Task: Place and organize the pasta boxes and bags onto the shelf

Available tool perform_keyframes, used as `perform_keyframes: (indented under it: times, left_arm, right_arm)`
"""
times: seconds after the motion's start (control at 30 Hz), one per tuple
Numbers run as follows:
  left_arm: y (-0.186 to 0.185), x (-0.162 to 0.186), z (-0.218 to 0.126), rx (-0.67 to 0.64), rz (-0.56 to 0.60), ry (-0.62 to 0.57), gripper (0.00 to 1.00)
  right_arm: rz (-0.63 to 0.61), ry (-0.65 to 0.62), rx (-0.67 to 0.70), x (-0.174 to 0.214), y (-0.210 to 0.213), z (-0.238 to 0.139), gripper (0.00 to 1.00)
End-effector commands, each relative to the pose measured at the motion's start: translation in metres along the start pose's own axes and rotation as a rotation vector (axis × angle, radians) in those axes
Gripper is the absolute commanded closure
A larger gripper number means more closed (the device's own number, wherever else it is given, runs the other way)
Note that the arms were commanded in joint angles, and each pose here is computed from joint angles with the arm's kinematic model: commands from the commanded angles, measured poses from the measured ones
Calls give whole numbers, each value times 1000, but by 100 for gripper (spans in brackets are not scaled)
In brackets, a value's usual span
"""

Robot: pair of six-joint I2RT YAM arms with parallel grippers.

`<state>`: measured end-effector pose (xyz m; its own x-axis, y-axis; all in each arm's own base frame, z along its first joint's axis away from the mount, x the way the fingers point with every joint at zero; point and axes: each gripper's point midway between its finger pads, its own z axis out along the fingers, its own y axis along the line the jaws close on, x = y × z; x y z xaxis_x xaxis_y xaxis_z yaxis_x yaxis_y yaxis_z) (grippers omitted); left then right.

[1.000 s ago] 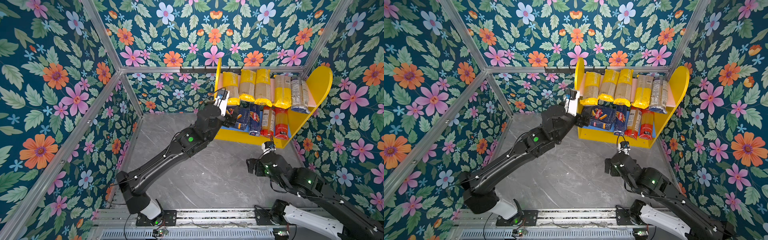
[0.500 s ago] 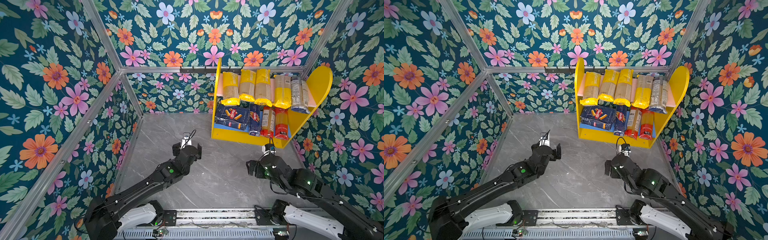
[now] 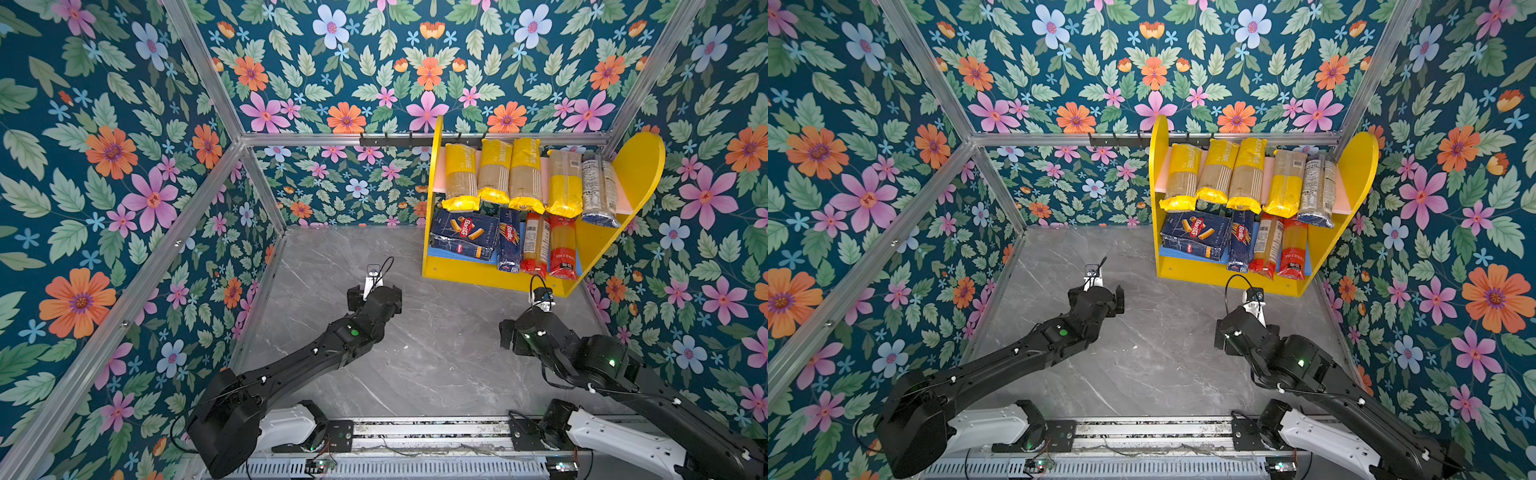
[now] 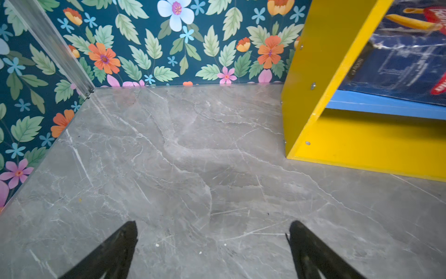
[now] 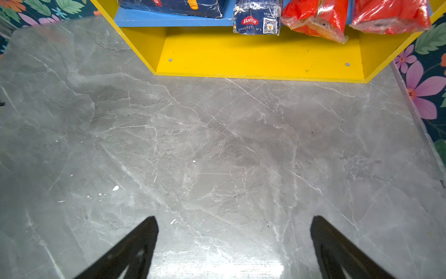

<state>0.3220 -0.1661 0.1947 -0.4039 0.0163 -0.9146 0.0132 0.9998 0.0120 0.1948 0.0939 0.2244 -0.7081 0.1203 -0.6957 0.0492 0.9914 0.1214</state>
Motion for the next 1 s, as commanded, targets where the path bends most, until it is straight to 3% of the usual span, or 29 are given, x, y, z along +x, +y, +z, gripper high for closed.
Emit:
perform_keyframes:
  times: [0.0,0.3,0.6,0.7,0.87,0.97]
  left_arm:
    - [16,-2,-3,-20,-24,-18,0]
    - [81,14,-25,-189,-42,-71,0]
    - [116,-1,-42,-323,-22,-213,0]
    - [136,-5,-34,-396,-25,-249,0]
    - [173,3,6,-410,-117,-202,1]
    - [188,6,29,-425,-100,-183,1]
  right_arm:
    - [-11,-55,11,-11,0,4,1]
    - [0,-70,-38,-22,4,34,1]
    - [-84,-10,51,-31,8,96,1]
    - [-72,-14,61,-34,8,114,1]
    - [8,-48,70,-43,-10,134,1]
    - [48,-91,88,-54,-33,137,1]
